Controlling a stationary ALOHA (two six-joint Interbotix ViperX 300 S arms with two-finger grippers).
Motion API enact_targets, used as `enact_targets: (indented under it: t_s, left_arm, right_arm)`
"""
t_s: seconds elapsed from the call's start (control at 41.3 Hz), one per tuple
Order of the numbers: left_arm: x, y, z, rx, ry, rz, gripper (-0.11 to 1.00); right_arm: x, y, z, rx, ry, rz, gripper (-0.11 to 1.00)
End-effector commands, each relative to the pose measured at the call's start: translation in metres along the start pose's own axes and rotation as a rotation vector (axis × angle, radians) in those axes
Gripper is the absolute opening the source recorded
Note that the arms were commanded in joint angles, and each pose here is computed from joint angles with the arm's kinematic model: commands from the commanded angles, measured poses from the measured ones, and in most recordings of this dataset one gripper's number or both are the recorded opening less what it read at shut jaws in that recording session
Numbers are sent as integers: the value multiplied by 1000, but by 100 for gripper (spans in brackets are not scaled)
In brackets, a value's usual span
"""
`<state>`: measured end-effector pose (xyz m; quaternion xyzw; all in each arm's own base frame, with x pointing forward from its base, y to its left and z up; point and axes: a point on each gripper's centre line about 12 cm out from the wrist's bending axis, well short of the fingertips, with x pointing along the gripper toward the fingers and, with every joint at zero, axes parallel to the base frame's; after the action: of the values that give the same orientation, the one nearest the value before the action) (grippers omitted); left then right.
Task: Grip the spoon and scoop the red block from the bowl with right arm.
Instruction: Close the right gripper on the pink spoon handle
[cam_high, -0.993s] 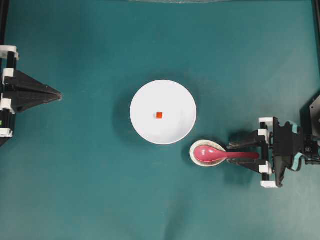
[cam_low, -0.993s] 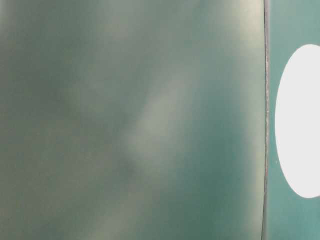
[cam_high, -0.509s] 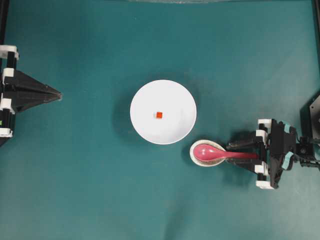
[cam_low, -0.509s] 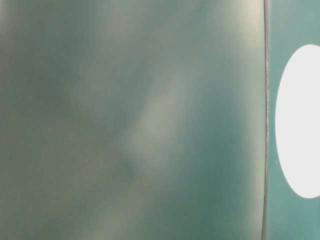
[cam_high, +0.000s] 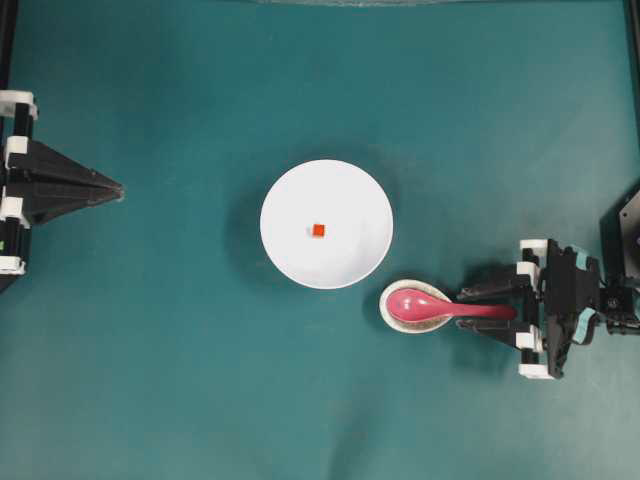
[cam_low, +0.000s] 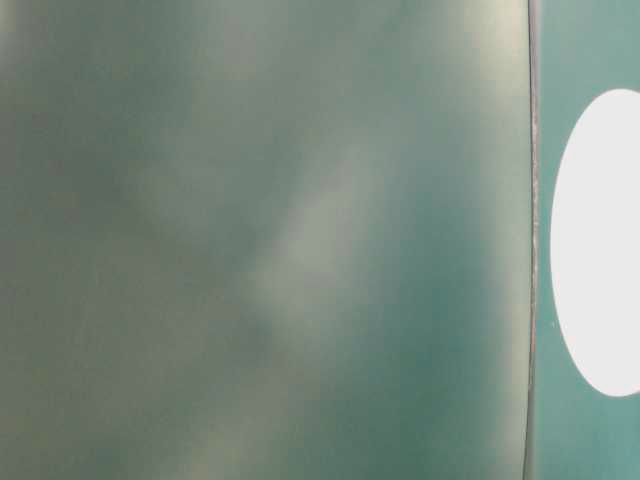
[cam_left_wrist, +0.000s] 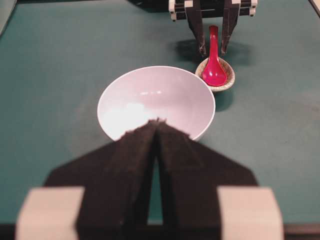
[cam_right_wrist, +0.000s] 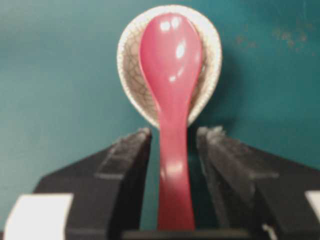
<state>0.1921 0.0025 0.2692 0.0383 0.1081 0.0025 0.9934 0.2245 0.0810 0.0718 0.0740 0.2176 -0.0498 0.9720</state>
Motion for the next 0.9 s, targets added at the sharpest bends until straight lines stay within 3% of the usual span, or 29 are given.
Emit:
enact_targets:
  t_s: [0.0, 0.315, 0.872]
  left_arm:
    - [0, 1, 7, 1, -17, 3, 0]
    - [0, 1, 7, 1, -17, 3, 0]
    - [0, 1, 7, 1, -20, 3, 0]
  right_arm:
    - [0, 3, 4, -3, -24, 8, 49]
    - [-1, 3, 5, -59, -33, 11, 49]
    - [-4, 5, 2, -80, -30, 26, 45]
